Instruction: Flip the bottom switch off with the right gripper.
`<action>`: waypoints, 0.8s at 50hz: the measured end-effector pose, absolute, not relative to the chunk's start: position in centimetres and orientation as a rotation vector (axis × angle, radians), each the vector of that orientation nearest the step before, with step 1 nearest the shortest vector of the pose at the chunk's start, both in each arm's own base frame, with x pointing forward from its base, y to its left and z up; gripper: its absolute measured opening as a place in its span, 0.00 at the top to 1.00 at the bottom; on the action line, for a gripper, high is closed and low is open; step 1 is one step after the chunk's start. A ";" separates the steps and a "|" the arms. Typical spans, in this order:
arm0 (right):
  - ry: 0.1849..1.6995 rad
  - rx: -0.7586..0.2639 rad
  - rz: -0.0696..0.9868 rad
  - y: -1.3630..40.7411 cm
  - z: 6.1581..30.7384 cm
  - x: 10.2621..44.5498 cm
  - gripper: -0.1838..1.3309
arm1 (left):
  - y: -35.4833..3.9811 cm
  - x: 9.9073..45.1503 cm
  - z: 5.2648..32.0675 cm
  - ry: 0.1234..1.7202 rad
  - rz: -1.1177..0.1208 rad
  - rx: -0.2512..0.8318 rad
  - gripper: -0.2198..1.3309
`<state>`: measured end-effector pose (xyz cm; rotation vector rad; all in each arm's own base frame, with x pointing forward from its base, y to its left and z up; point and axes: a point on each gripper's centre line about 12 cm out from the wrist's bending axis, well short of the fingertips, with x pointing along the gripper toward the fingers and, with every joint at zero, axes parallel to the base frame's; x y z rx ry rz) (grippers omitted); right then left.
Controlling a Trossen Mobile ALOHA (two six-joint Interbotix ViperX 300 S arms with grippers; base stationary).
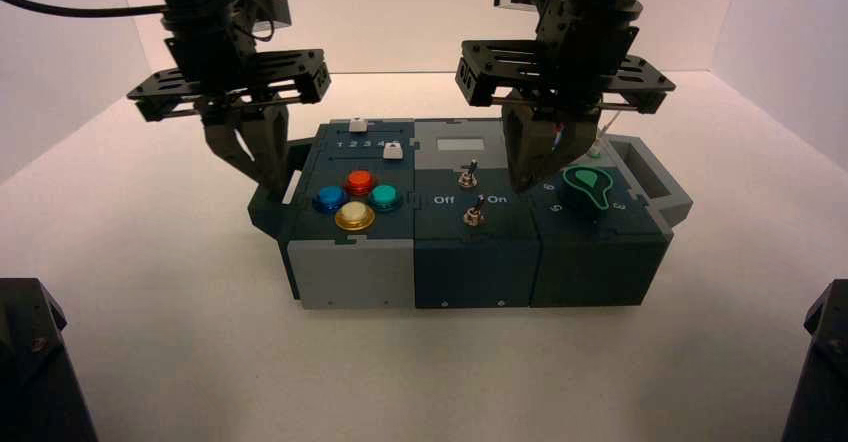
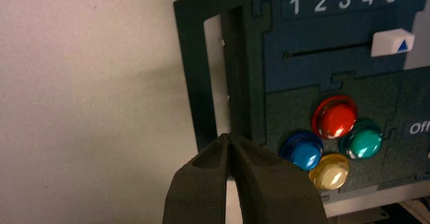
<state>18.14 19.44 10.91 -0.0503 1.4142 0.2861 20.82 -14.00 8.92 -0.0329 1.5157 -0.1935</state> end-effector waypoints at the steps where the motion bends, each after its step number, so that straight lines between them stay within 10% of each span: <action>1: 1.414 -0.052 0.289 19.5 10.9 18.1 0.97 | -14.1 21.0 8.9 1.516 -0.194 -0.033 0.96; 40: 1.410 -0.135 0.238 20.6 11.5 16.8 0.97 | -14.9 21.5 7.5 1.568 -0.195 0.039 0.96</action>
